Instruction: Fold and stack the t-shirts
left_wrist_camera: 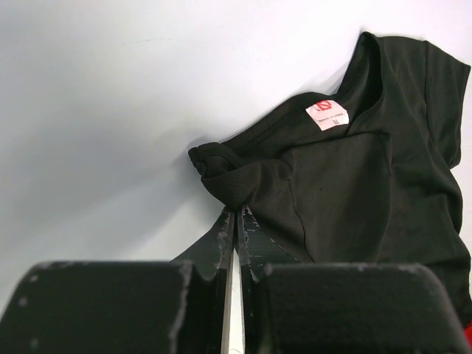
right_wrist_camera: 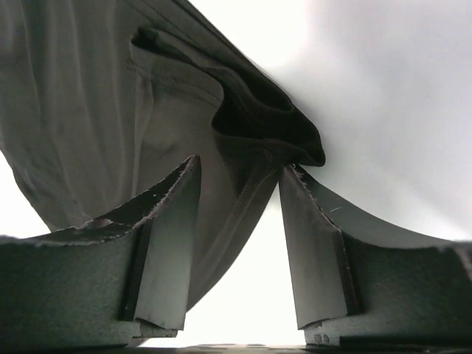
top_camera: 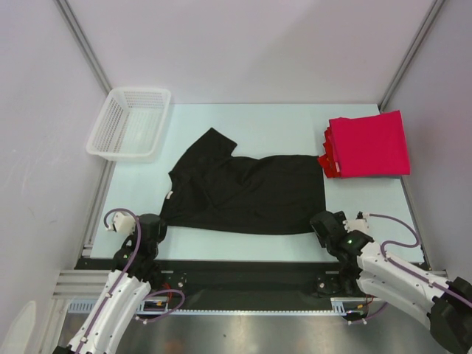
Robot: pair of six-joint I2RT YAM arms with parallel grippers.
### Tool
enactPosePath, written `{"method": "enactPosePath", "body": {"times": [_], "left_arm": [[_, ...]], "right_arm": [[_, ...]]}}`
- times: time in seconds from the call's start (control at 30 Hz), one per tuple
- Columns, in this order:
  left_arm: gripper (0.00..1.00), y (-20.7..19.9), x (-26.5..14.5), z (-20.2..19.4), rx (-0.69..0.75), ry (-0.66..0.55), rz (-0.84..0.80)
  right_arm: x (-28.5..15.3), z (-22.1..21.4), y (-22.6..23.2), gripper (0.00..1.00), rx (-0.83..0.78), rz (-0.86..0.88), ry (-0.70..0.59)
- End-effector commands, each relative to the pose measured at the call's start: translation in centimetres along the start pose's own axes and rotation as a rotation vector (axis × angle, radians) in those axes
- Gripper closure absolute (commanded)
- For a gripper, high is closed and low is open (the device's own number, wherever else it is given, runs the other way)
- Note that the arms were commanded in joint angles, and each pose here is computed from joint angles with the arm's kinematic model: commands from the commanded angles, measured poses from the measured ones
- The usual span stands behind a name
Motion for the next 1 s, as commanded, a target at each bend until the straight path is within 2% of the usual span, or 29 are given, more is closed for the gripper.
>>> {"method": "enactPosePath", "body": {"times": [0.0,0.17,0.27,0.5,0.73,0.83,0.93,0.97], "left_arm": [[0.93,-0.8,-0.2,0.7,-0.005,-0.036,-0.025],[0.93,-0.9,-0.1,0.7,-0.003,-0.031,-0.029],[0.93,-1.0,-0.1,0.7,-0.007,-0.032,-0.033],[0.93,-1.0,0.2,0.5,-0.009,-0.031,-0.037],[0.96,-1.9,0.5,0.5,0.024,-0.033,-0.078],[0.99,-4.0,0.0,1.5,0.035,-0.061,-0.121],[1.00,-7.4,-1.3,3.6,0.061,-0.116,-0.151],[1.00,-9.8,-2.7,5.1,0.049,-0.141,-0.199]], "right_arm": [[0.9,0.4,-1.4,0.49,-0.045,-0.090,-0.085],[1.4,0.3,-1.0,0.52,-0.075,-0.130,-0.109],[1.7,0.3,-0.7,0.61,-0.106,-0.158,-0.114],[2.5,0.6,0.1,1.00,-0.137,-0.202,-0.120],[1.2,2.1,3.3,1.00,-0.151,-0.082,-0.155],[-0.7,3.9,6.6,1.00,-0.158,-0.026,-0.212],[-3.7,6.3,10.3,1.00,-0.152,0.045,-0.263],[-4.5,7.0,11.2,1.00,-0.148,0.066,-0.283]]}}
Point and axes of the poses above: each gripper's point midway between its finger pads, its own x axis out along the fingers, its own y axis along the line the jaws close on, z = x × y, the point moved 9 cm from there along -x, back along the fingers, and after that the axes turned 5 degrees about -x, right-handed, at the moved point
